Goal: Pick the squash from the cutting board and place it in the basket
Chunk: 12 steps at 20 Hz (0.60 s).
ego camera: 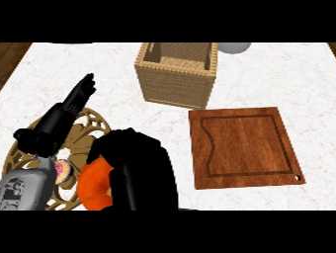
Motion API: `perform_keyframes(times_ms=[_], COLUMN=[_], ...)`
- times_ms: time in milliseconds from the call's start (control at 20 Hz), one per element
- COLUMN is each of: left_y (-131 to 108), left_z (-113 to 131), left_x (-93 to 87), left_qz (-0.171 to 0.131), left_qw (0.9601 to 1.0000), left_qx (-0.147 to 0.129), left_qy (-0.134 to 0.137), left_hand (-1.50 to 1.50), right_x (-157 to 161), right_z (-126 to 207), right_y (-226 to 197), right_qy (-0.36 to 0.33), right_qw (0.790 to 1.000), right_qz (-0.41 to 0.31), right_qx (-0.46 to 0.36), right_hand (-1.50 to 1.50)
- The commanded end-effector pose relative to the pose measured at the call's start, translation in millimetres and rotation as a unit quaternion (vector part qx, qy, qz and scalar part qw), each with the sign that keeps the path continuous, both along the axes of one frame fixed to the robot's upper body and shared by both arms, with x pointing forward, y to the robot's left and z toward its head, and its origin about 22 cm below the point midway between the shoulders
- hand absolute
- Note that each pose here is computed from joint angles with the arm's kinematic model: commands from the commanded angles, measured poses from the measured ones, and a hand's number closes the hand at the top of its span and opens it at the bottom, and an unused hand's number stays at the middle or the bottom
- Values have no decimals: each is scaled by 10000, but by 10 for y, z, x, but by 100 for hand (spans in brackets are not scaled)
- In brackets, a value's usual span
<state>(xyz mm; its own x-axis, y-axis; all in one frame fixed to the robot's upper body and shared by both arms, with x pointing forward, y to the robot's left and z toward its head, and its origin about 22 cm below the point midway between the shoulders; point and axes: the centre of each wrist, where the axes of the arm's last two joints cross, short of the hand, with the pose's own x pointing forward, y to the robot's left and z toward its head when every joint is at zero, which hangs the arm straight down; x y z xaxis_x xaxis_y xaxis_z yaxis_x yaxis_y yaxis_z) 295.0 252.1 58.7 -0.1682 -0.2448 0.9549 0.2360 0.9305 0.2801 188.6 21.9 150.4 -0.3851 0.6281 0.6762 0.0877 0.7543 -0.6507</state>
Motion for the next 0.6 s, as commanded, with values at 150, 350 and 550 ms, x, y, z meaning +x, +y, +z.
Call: perform_keyframes(times_ms=[150,350,550], left_y=[-24,-46,18], left_z=[-28,-28,45], left_x=[-36,-67,31], left_qz=[4,-82,-44], left_qw=[10000,10000,10000], left_qx=[5,-7,19], left_qy=[63,21,-9], left_hand=[0,0,0], right_x=[266,603,886], right_z=[497,731,789], right_y=[191,299,363], right_qy=[331,197,147], right_qw=[9938,9900,9820], right_qz=[-1047,-1383,-1861], right_qx=[147,206,297], right_hand=[150,150,150])
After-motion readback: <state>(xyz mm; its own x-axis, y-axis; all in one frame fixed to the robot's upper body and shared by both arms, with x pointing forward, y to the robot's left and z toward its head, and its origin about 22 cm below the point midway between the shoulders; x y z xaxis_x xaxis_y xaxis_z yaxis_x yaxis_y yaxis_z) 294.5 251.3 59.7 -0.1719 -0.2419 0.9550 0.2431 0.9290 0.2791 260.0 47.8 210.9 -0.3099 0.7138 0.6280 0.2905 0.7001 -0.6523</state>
